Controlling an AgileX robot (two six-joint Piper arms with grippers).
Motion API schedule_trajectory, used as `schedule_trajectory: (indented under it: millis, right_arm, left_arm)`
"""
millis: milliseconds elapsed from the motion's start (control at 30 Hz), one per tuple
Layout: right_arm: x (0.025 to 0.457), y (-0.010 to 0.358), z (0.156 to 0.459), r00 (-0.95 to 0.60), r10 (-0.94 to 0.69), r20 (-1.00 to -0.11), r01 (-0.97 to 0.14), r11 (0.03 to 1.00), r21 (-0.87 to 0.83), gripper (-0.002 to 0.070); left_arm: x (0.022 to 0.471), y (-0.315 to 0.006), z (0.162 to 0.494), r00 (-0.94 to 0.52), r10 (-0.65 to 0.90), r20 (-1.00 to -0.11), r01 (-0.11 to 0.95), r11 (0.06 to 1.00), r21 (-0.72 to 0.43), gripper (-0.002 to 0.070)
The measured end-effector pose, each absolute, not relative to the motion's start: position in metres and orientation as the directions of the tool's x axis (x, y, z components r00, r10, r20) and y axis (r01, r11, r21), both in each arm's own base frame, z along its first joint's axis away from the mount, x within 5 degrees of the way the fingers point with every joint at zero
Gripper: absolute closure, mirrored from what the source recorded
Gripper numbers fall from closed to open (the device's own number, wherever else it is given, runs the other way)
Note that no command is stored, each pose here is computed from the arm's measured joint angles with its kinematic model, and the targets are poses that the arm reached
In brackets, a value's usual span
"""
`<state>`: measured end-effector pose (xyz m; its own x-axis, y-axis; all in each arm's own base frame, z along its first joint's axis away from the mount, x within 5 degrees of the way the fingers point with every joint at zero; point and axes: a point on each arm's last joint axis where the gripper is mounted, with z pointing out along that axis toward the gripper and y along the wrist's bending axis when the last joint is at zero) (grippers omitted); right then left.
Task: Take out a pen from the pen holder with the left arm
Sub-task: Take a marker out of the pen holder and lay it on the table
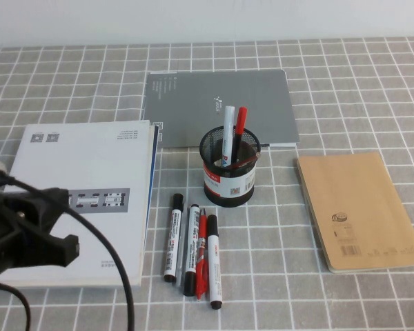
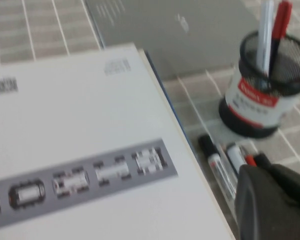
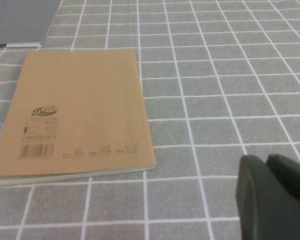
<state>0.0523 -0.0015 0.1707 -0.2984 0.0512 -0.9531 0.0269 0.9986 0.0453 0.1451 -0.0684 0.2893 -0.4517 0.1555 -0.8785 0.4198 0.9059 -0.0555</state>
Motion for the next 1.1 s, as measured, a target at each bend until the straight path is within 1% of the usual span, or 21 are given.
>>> schedule_trajectory:
  millis: [200,333,400,567,733,900,967,1100]
  right_arm:
    - [0.052,-0.001,0.171,-0.298,0.051,-0.953,0.027,0.999,0.045,0.0689]
    - [0.052,-0.001,0.171,-0.298,0.051,-0.953,0.027,0.999,0.045,0.0689]
    - [0.052,-0.001,0.171,-0.298,0.051,-0.953,0.027,0.999,0.045,0.0689]
    - [0.052,-0.001,0.171,-0.298,0.051,-0.953,0.027,0.999,0.045,0.0689]
    - [0.052,-0.001,0.171,-0.298,0.051,-0.953,0.027,0.999,0.045,0.0689]
    - [0.052,-0.001,0.171,-0.298,0.051,-0.953,0.027,0.999,0.045,0.0689]
    - [0.052,-0.001,0.171,-0.298,0.051,-0.953,0.027,0.999,0.045,0.0689]
    - [0.052,-0.001,0.171,-0.298,0.051,-0.953,0.027,0.999,0.045,0.0689]
  left_arm:
    - [0.138,-0.061,0.273,-0.261,0.066,-0.963,0.394,0.918,-0.044,0.0678]
    - [0.128,-0.055,0.257,-0.154,0.025,-0.988,0.380,0.924,-0.036,0.0678]
    - [0.118,-0.048,0.244,-0.099,0.022,-0.995,0.370,0.929,-0.017,0.0678]
    - [0.101,-0.032,0.225,-0.048,0.020,-0.999,0.295,0.955,0.005,0.0678]
    - [0.091,-0.017,0.220,-0.010,0.008,-1.000,0.186,0.983,0.006,0.0678]
    - [0.081,-0.007,0.209,0.010,0.084,-0.996,0.082,0.993,0.085,0.0678]
    - [0.078,-0.004,0.206,0.015,0.084,-0.996,0.048,0.995,0.085,0.0678]
    - [0.070,0.000,0.203,-0.012,0.022,-1.000,-0.005,1.000,0.022,0.0678]
